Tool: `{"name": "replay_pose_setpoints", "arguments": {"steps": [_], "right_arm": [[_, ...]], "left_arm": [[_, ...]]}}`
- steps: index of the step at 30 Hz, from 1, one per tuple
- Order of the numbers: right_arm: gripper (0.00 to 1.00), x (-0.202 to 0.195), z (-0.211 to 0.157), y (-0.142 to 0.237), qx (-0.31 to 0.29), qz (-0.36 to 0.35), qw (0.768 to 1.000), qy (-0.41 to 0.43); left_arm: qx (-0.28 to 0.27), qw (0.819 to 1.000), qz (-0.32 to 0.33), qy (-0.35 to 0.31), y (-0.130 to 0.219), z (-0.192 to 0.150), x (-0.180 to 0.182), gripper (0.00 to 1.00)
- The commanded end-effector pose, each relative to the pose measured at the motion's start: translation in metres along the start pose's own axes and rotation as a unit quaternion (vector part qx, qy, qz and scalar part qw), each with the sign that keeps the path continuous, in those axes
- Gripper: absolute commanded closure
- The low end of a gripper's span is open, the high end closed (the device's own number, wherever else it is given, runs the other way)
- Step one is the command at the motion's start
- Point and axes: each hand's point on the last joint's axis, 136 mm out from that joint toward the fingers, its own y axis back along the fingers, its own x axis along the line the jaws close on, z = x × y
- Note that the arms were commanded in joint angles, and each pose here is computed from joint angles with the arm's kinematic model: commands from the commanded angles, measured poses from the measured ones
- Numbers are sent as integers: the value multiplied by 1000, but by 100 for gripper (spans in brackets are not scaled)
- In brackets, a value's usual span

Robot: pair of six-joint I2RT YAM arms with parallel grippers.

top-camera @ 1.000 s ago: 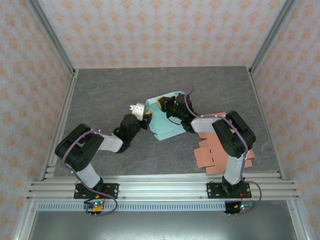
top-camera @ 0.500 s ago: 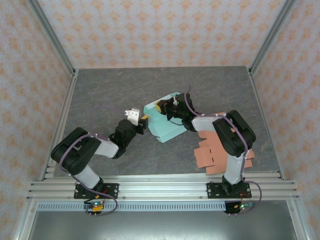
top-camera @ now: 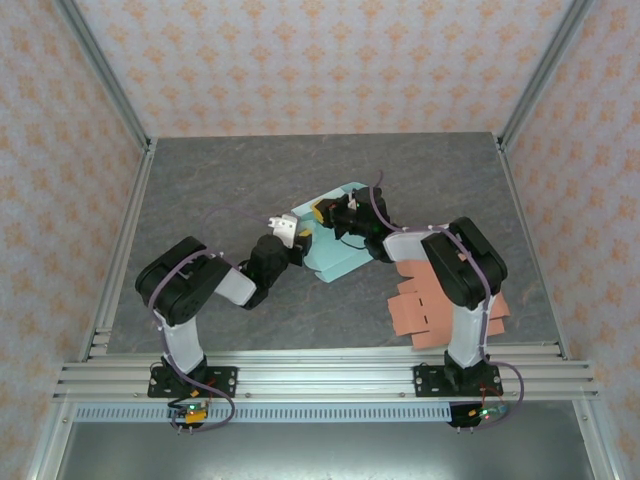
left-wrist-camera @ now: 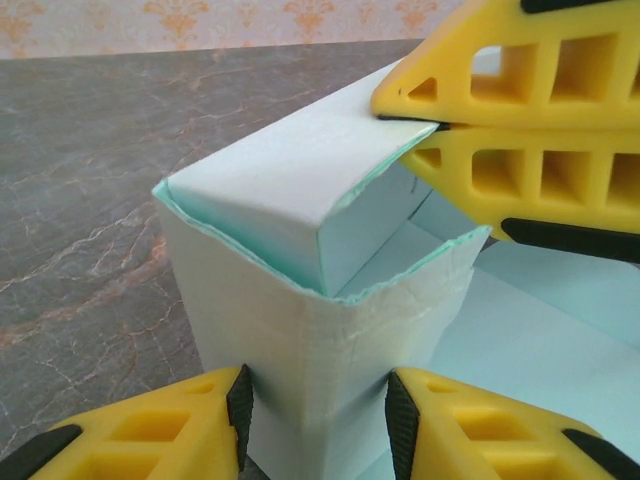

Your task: Fold the paper box

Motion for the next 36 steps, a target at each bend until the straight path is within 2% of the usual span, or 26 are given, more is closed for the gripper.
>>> {"name": "replay_pose_setpoints", "arguments": {"steps": [1, 10, 14, 18, 21, 24, 26, 36], "right_arm": [[100, 4, -7, -2, 19, 23, 1000, -10], [100, 19, -13, 5, 23, 26, 999, 21], [100, 6, -26, 4, 32, 26, 999, 2], [100, -7, -22, 6, 22, 26, 999, -17], [100, -1, -21, 11, 17, 28, 999, -6], [100, 4, -20, 13, 14, 26, 1000, 4], [100, 7, -20, 13, 15, 29, 999, 7], [100, 12, -42, 7, 53, 34, 998, 17]], "left_arm": [[-36, 999, 18, 22, -4, 17, 0, 57], [-46, 999, -3, 18, -1, 25, -12, 56], [-35, 999, 14, 15, -4, 25, -9, 56], [-39, 998, 46, 31, -6, 17, 4, 57], [-40, 998, 30, 30, -6, 21, -3, 57], [-64, 998, -16, 25, 3, 32, -19, 56], [-57, 998, -23, 7, 6, 33, -23, 55], [-36, 999, 15, -3, -2, 29, -17, 53]]}}
